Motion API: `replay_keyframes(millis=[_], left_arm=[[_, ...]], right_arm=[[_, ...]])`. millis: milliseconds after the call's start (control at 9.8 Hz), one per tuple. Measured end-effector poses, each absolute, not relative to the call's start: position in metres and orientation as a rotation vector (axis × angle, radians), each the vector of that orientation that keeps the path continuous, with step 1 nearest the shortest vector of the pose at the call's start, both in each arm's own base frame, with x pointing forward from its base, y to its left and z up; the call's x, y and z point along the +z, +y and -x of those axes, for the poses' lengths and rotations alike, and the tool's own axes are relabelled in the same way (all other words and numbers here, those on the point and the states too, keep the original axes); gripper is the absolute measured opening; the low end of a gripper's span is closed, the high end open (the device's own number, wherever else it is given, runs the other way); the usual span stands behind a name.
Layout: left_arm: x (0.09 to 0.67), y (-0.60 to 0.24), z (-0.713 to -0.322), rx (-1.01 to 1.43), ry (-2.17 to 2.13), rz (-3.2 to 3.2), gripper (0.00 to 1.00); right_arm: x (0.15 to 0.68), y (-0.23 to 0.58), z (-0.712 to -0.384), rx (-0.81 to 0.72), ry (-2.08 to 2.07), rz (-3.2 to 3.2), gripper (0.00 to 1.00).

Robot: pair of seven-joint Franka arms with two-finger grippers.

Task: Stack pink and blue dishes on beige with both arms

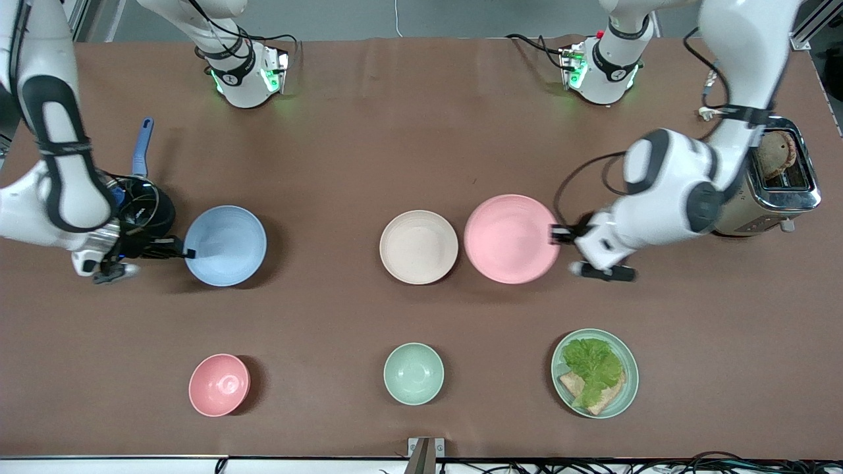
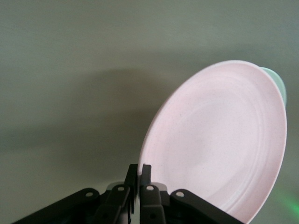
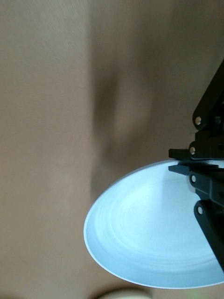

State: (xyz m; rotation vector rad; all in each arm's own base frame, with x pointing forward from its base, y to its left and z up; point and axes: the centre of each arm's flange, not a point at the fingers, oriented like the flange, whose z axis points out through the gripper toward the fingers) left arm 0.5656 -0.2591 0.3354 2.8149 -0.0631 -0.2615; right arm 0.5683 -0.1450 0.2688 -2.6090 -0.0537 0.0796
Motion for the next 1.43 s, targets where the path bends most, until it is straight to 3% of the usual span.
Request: replay_keyframes(millis=[306,510,1122,1429], left_arm=[[0.295,-0.339,-0.542,-0.185,0.008,-2.83,0.06],[0.254,-0.377,-0.525,-0.129,0.009,-2.855,0.06],[0.222,-0.4,-0.51,-0.086,-0.028,-2.896,0.05],[0.222,-0.401,-0.512,-0.055,-0.024,-2.881,0.15]], right_arm=[[0.369,-0.136,-0.6,0.195,0.077,2.677,0.06],[0.403,-0.091,-0.619,0.245,0.162,2.694,0.05],[0.421,0.065,-0.632,0.304,0.308,2.773,0.05],[0.408,0.14,-0.622,0.293,0.368,2.756,0.05]])
